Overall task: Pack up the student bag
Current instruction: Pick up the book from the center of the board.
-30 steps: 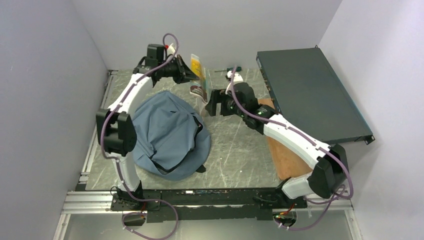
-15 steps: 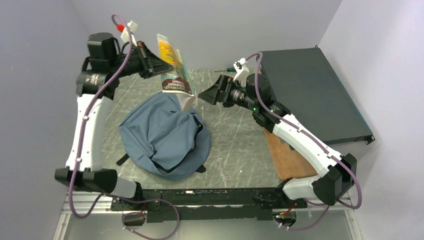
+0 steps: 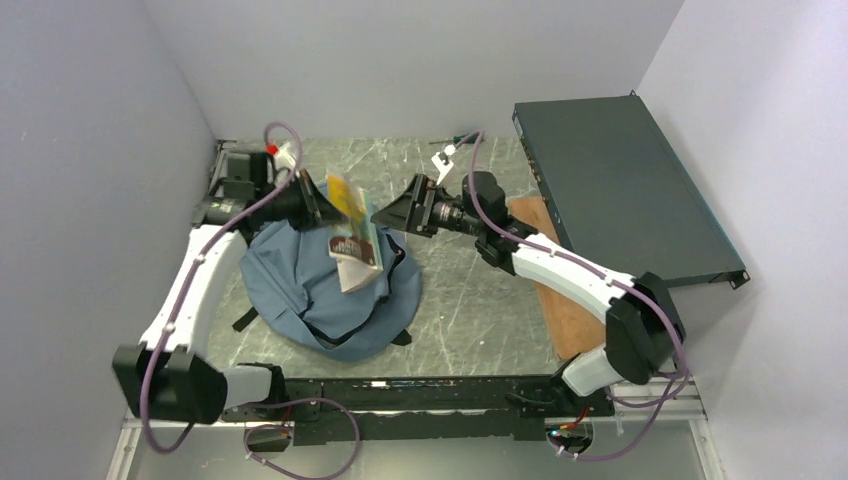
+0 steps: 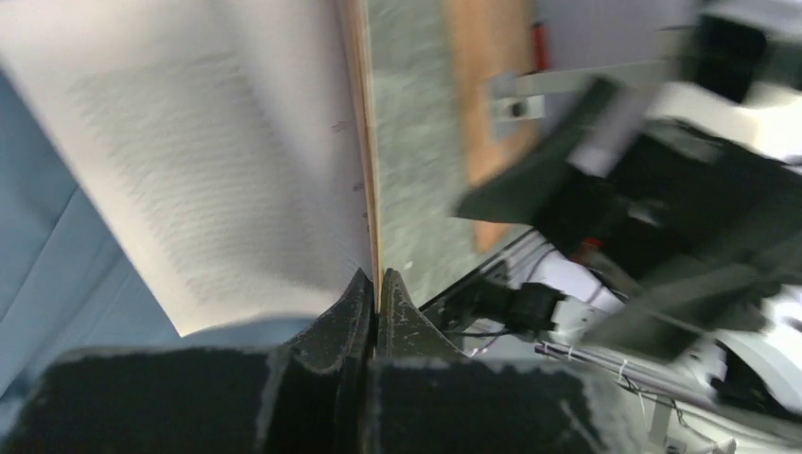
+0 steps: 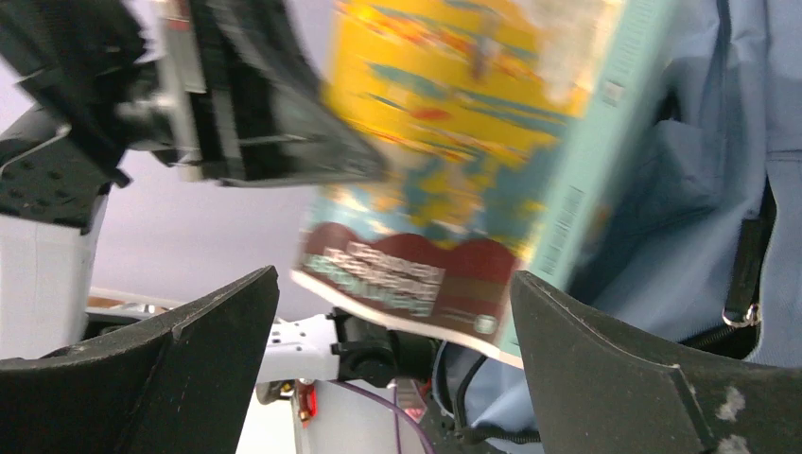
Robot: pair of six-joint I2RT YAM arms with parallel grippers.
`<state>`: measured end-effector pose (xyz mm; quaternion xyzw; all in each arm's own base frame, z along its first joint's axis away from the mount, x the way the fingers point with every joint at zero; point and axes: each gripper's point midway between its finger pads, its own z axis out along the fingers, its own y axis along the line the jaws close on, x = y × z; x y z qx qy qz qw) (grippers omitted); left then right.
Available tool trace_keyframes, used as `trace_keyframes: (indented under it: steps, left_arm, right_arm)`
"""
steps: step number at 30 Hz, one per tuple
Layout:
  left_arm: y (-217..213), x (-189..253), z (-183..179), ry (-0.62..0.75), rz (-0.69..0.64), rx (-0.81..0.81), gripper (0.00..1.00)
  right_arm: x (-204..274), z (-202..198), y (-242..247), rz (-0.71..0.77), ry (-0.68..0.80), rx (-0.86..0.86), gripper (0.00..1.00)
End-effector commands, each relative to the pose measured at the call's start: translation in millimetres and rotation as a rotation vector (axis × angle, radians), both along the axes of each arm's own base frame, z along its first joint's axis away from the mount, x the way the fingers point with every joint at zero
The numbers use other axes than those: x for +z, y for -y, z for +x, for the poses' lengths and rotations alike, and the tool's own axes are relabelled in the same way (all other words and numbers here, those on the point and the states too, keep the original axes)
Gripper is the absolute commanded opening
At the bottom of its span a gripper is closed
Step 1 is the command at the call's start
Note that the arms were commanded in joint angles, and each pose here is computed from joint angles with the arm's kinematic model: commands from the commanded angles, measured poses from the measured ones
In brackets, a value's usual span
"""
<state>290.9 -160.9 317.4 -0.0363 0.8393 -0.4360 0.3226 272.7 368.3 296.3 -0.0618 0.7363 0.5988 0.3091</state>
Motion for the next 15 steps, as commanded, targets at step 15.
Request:
trace_keyframes:
  steps: [15]
  left_arm:
    - [-38.7, -152.4, -6.6, -0.2, 0.235, 0.114, 0.0]
  right_arm:
    - [-105.3, 22.3, -17.5, -0.151, -0.095, -0.062, 0.89]
